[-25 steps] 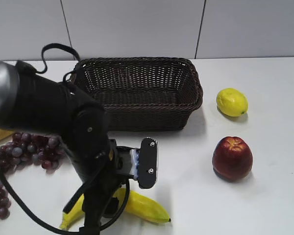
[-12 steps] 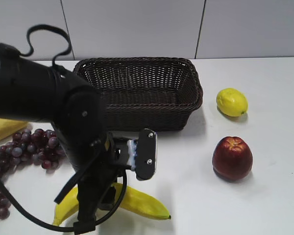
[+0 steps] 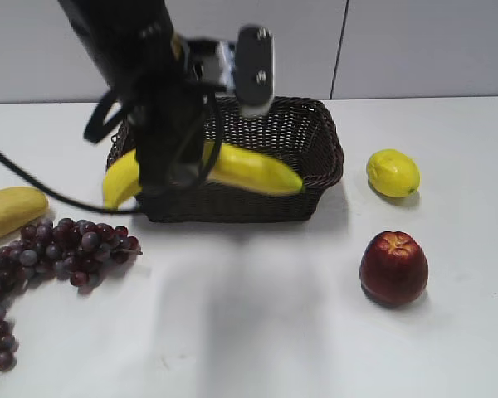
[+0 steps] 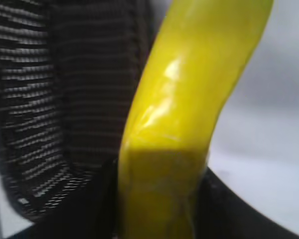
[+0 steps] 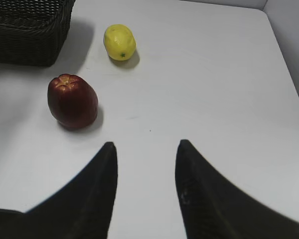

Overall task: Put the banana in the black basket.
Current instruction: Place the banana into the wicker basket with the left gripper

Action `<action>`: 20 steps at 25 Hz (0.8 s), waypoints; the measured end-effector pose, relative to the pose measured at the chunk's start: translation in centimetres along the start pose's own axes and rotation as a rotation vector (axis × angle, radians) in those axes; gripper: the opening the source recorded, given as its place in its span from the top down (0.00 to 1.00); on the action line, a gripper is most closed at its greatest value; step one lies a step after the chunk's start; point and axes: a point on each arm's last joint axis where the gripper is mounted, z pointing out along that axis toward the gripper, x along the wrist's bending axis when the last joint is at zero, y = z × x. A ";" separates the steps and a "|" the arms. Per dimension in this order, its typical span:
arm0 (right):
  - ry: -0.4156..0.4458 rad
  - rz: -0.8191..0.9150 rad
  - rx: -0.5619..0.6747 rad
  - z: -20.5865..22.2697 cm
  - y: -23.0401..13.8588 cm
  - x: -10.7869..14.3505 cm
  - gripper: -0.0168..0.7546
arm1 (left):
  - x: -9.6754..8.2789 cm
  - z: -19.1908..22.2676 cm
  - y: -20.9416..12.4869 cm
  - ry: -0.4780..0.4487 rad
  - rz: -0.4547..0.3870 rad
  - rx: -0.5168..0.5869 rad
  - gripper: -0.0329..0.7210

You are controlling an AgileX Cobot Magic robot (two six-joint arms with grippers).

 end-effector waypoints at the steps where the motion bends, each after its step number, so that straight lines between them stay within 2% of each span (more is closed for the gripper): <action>1: 0.000 0.000 0.000 0.0 0.0 0.0 0.59 | 1.3 -0.9 -0.1 0.050 -0.018 -0.025 0.41; 5: 0.000 0.000 0.000 0.0 0.0 0.0 0.59 | 5.7 -2.7 -0.8 0.210 -0.058 -0.088 0.41; 9: 0.000 0.000 0.000 0.0 0.0 0.0 0.59 | 8.5 -2.0 -0.9 0.303 -0.041 -0.112 0.41; 16: 0.000 0.000 0.000 0.0 0.0 0.0 0.59 | 10.0 3.6 -0.5 0.311 -0.035 -0.123 0.41; 20: 0.000 0.000 0.000 0.0 0.0 0.0 0.59 | 10.2 7.0 -0.7 0.280 -0.039 -0.105 0.41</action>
